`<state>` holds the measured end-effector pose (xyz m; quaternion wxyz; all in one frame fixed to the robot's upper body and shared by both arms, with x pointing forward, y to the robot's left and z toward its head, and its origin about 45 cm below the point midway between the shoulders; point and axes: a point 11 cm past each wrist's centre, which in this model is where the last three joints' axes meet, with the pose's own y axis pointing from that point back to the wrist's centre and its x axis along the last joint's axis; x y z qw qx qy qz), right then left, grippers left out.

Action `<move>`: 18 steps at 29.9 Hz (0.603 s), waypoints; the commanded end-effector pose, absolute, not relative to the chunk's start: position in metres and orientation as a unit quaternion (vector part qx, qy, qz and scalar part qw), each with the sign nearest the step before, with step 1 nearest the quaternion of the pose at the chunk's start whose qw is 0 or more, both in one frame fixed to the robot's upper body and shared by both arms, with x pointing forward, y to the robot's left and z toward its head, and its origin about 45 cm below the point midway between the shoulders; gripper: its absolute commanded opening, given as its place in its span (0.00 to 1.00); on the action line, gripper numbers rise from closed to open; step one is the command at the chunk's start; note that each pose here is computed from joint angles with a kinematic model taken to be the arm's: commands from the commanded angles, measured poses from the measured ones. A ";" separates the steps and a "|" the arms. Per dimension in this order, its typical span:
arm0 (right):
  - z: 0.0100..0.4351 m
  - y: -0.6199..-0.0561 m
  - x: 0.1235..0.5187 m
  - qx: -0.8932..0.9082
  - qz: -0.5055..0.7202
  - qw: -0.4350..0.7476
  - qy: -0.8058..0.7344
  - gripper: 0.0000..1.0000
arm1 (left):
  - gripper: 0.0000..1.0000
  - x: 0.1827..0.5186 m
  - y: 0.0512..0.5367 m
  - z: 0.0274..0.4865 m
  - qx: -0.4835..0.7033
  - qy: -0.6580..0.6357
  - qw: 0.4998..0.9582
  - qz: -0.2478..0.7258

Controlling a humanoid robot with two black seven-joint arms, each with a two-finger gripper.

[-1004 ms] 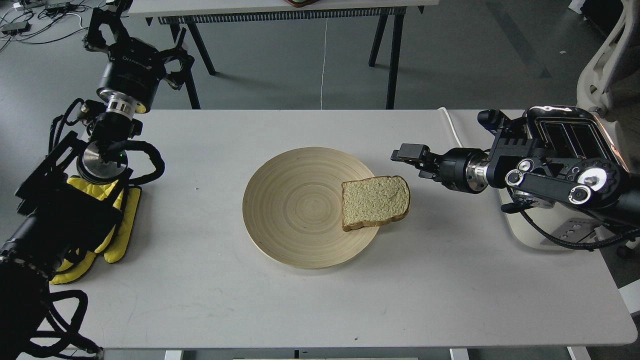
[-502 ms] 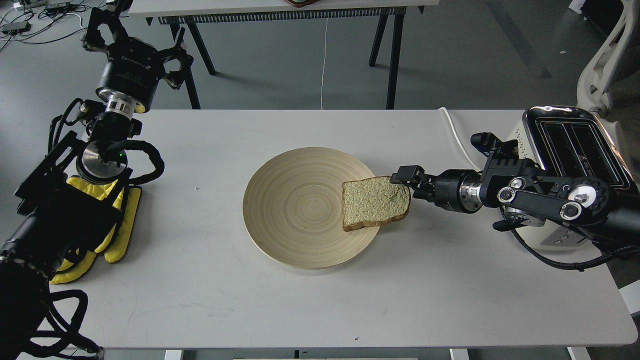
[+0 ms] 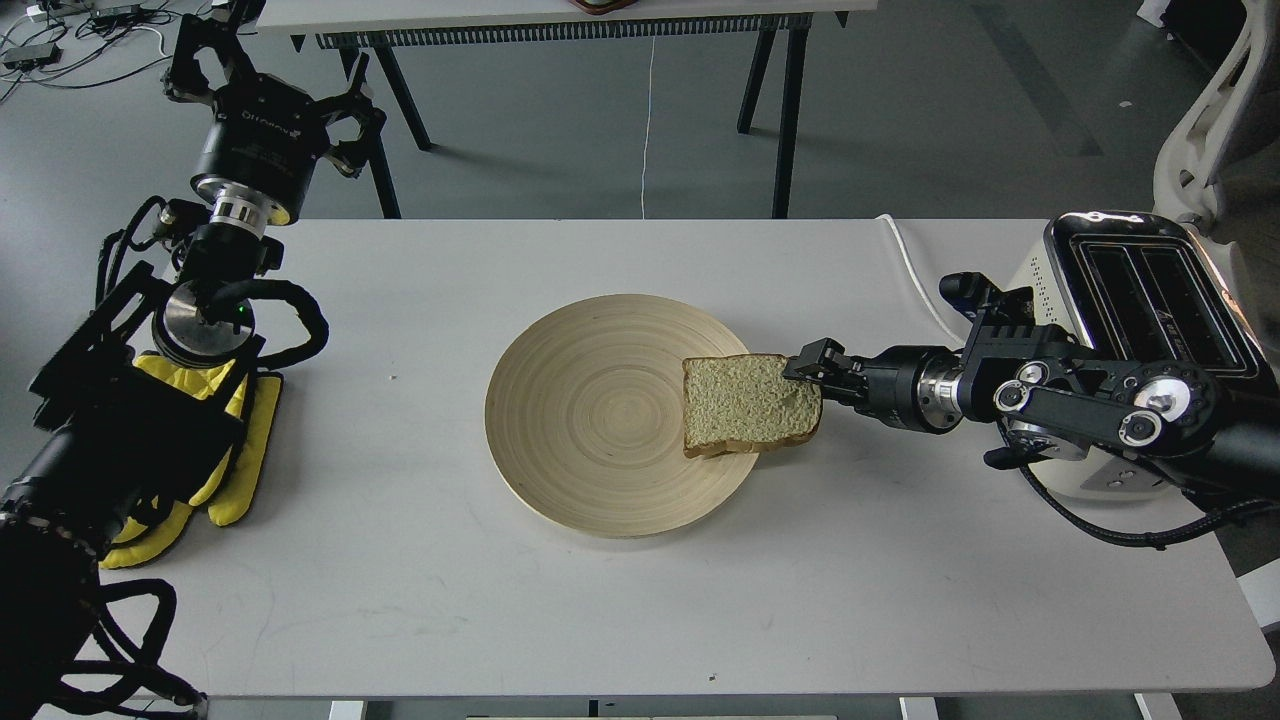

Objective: Put bread in toaster with right arm
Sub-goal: 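Extend the right gripper to the bread's edge nearest the toaster, then close the right gripper on the bread and lift it off the plate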

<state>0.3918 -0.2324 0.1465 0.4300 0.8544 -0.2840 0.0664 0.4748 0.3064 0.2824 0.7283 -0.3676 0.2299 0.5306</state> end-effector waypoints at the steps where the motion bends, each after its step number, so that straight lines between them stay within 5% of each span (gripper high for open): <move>1: 0.146 -0.233 0.392 0.854 0.066 0.430 -0.284 0.09 | 1.00 0.475 0.307 0.283 -0.368 0.230 0.728 0.531; 4: 0.147 -0.234 0.392 0.854 0.066 0.430 -0.286 0.00 | 1.00 0.475 0.308 0.282 -0.368 0.230 0.727 0.532; 18: 0.187 -0.265 0.396 0.854 0.068 0.402 -0.323 0.00 | 1.00 0.475 0.307 0.282 -0.368 0.230 0.727 0.532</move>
